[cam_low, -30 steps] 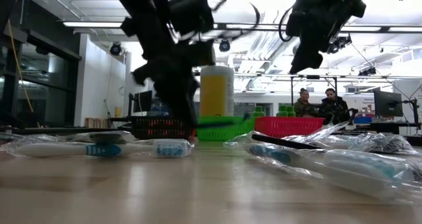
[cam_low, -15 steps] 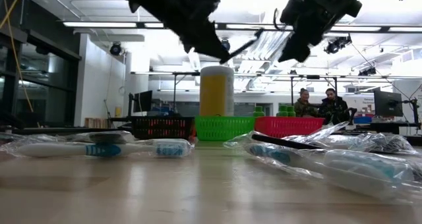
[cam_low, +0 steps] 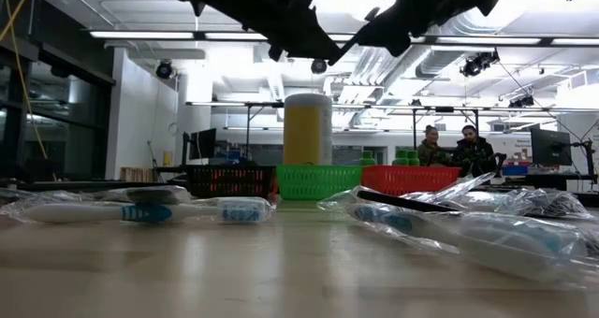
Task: Pick & Place Travel size toiletries
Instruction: Put the blue razor into the red bin
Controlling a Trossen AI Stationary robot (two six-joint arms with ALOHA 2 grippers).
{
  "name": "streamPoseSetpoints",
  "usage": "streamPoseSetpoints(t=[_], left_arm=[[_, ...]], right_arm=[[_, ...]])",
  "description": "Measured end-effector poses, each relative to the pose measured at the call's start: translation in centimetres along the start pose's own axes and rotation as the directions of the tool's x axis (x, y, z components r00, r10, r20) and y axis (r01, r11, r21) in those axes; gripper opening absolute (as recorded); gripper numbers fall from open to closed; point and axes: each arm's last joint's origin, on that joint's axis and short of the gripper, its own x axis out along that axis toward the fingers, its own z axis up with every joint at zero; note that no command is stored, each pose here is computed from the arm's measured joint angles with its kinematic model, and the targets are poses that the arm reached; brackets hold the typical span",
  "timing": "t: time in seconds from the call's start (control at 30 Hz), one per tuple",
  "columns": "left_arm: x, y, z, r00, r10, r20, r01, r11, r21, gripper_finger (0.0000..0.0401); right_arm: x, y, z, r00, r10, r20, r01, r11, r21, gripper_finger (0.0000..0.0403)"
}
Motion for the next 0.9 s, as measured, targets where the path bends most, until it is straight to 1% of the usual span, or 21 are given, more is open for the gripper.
streamPoseSetpoints(t=[0.1,0.17,0.33,0.43,0.6,0.73,0.9], left_arm=[[0.0,0.0,0.1,1.000,0.000,0.010,0.000,1.000,-0.002,0.0030],[0.0,0.0,0.1,1.000,0.000,0.014,0.000,1.000,-0.003,0.0026],[0.0,0.0,0.2,1.000,0.000,0.018,0.000,1.000,-0.004,0.0026],[0.0,0.0,0.2,1.000,0.000,0.015,0.000,1.000,-0.005,0.0027],[0.0,0.0,0.2,1.000,0.001,0.017,-0.001,1.000,-0.006,0.0028],[0.0,0.0,0.2,1.000,0.001,0.017,-0.001,1.000,0.000,0.0028],[0.0,0.0,0.2,1.000,-0.001,0.016,0.001,1.000,-0.001,0.0040]], right_arm=[[0.2,0.5,0.3,1.000,0.006,0.022,-0.005,1.000,-0.020,0.0176],[0.5,0.7,0.6,0.999,-0.010,0.046,0.011,0.999,-0.031,0.0176],[0.9,0.4,1.1,0.993,-0.059,0.097,0.059,0.998,0.004,0.0169],[0.9,0.2,1.0,0.994,-0.066,0.086,0.064,0.998,0.029,0.0145],[1.0,0.3,0.7,0.997,-0.061,0.056,0.059,0.997,0.041,0.0085],[1.0,0.2,0.6,0.997,-0.058,0.054,0.056,0.998,0.041,0.0027],[1.0,0.2,0.6,0.997,-0.062,0.053,0.059,0.997,0.053,0.0026]])
